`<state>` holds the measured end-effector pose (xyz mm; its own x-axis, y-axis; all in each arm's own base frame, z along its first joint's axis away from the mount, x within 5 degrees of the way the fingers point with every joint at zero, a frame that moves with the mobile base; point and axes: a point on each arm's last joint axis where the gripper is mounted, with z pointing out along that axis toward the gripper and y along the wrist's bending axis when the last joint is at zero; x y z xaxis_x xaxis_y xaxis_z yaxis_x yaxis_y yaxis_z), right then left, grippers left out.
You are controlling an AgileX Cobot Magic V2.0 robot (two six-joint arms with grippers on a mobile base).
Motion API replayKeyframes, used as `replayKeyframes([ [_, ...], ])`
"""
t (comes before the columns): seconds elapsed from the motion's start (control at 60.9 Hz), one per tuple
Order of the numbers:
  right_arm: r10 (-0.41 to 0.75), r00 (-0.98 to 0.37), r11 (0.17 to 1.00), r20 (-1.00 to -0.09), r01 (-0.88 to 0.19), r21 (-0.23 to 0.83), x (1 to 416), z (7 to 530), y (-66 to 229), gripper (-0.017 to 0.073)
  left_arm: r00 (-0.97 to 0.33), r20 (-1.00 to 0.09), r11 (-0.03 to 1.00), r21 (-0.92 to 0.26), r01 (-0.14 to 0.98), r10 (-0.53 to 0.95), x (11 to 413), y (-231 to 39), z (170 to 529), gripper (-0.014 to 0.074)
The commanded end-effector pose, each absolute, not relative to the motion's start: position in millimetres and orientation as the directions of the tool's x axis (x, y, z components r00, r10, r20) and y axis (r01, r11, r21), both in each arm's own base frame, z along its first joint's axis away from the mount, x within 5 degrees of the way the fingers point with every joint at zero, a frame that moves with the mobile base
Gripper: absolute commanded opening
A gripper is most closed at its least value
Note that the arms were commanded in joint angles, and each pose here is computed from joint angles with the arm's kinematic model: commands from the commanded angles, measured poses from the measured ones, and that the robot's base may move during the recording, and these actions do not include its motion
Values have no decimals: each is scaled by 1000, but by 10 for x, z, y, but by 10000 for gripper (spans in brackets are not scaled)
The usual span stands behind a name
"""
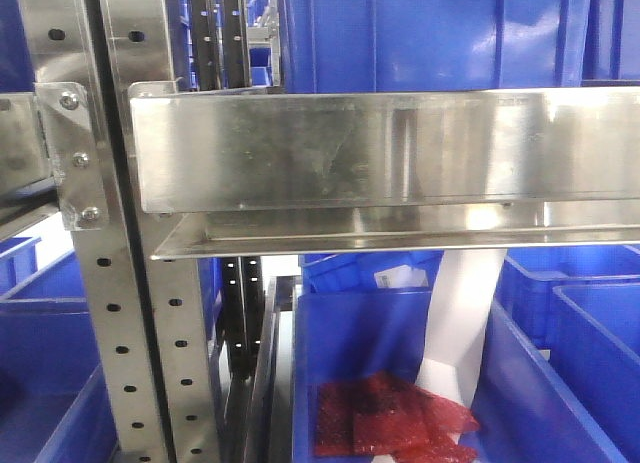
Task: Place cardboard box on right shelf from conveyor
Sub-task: 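Approach the shelf and hold the box above the roller shelf, then lower the box onto the roller shelf with the right gripper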
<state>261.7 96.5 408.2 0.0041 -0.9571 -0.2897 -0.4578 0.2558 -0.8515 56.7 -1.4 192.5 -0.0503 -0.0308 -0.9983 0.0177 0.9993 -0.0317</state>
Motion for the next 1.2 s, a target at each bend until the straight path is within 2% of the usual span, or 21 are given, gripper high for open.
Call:
replayKeyframes([
  [0.0, -971, 143, 141, -192, -307, -941, 2653, 4213, 966, 163, 40, -998, 999, -37, 13, -38, 560, -7, 1981, -115],
  [0.115, -974, 203, 43, -98, -261, -964, 2732, 4005, 927, 163, 40, -998, 999, -37, 13, -38, 560, -7, 1981, -116],
  [0.164, -973, 216, 25, -81, -249, -968, 2759, 3903, 894, 163, 40, -998, 999, -37, 13, -38, 560, -7, 1981, -116],
  [0.394, -981, 177, 32, -84, -277, -960, 2933, 3632, 742, 163, 40, -998, 999, -37, 13, -38, 560, -7, 1981, -115],
  [0.69, -979, 160, 63, -122, -333, -941, 3070, 3453, 776, 163, 40, -998, 999, -37, 13, -38, 560, -7, 1981, -116],
  [0.805, -976, 149, 97, -156, -342, -935, 3086, 3433, 782, 166, 40, -998, 999, -37, 13, -38, 560, -7, 1981, -116],
  [0.87, -970, 133, 144, -201, -349, -926, 3086, 3436, 782, 181, 40, -998, 999, -37, 13, -38, 560, -7, 1981, -116],
  [0.936, -954, 108, 225, -279, -356, -907, 3086, 3439, 786, 243, 40, -998, 999, -37, 13, -38, 560, -7, 1981, -116],
  [0.985, -940, 93, 277, -329, -359, -891, 3087, 3442, 789, 336, 40, -998, 999, -37, 13, -38, 560, -7, 1981, -115],
  [1.051, -914, 70, 349, -399, -362, -864, 3088, 3448, 793, 490, 40, -998, 999, -37, 13, -38, 560, -7, 1981, -116],
  [1.1, -897, 62, 390, -438, -359, -848, 3089, 3455, 797, 648, 40, -998, 999, -37, 13, -38, 560, -7, 1981, -116],
  [1.182, -884, 53, 417, -465, -360, -835, 3090, 3457, 799, 618, 40, -998, 999, -37, 13, -38, 560, -7, 1981, -115],
])
